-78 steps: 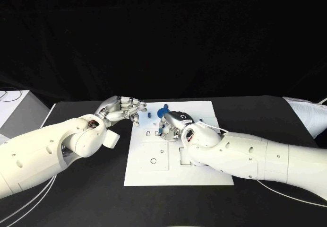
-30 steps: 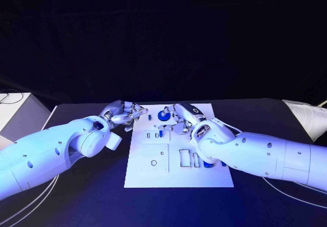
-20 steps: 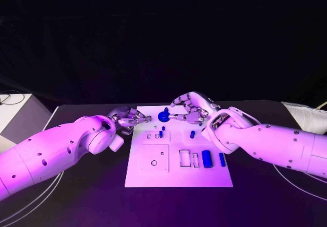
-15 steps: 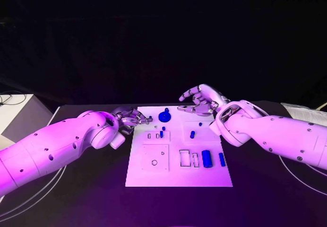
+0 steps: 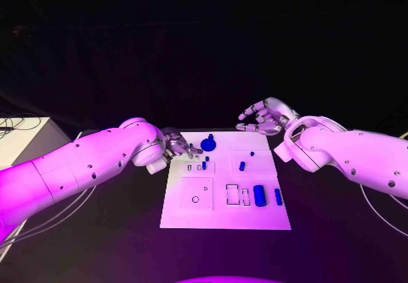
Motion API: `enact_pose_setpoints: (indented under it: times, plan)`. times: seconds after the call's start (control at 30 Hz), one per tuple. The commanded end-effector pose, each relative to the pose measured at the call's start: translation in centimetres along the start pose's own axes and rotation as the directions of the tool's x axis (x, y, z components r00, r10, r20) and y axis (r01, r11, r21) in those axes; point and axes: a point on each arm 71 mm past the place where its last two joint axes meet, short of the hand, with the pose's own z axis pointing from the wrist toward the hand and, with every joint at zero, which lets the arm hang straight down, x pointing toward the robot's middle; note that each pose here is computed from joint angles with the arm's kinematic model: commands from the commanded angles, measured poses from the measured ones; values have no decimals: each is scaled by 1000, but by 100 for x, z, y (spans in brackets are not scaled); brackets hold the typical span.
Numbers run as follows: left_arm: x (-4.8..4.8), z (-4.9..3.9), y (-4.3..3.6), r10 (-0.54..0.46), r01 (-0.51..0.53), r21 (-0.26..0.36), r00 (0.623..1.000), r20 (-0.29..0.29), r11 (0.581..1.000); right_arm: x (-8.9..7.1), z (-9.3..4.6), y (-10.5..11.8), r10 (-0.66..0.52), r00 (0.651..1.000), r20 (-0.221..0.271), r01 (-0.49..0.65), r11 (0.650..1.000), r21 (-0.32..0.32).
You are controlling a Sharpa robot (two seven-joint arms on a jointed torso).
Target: Assemble the parts on the task board
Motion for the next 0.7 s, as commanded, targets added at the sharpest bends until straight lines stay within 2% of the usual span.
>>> enact_pose_setpoints:
  times: [0.03,0.47,0.7]
  plan:
    - [35,35,-21,99,-102,-66,994,-39,993,29,0,-35,4,999,-50,-1,999,50]
    - [124,229,-230,190,-194,-93,981,-48,977,24,-7,-58,-23,998,-55,27,997,74]
    - [156,282,-289,196,-201,-96,979,-53,975,26,-7,-58,-26,998,-57,30,997,77]
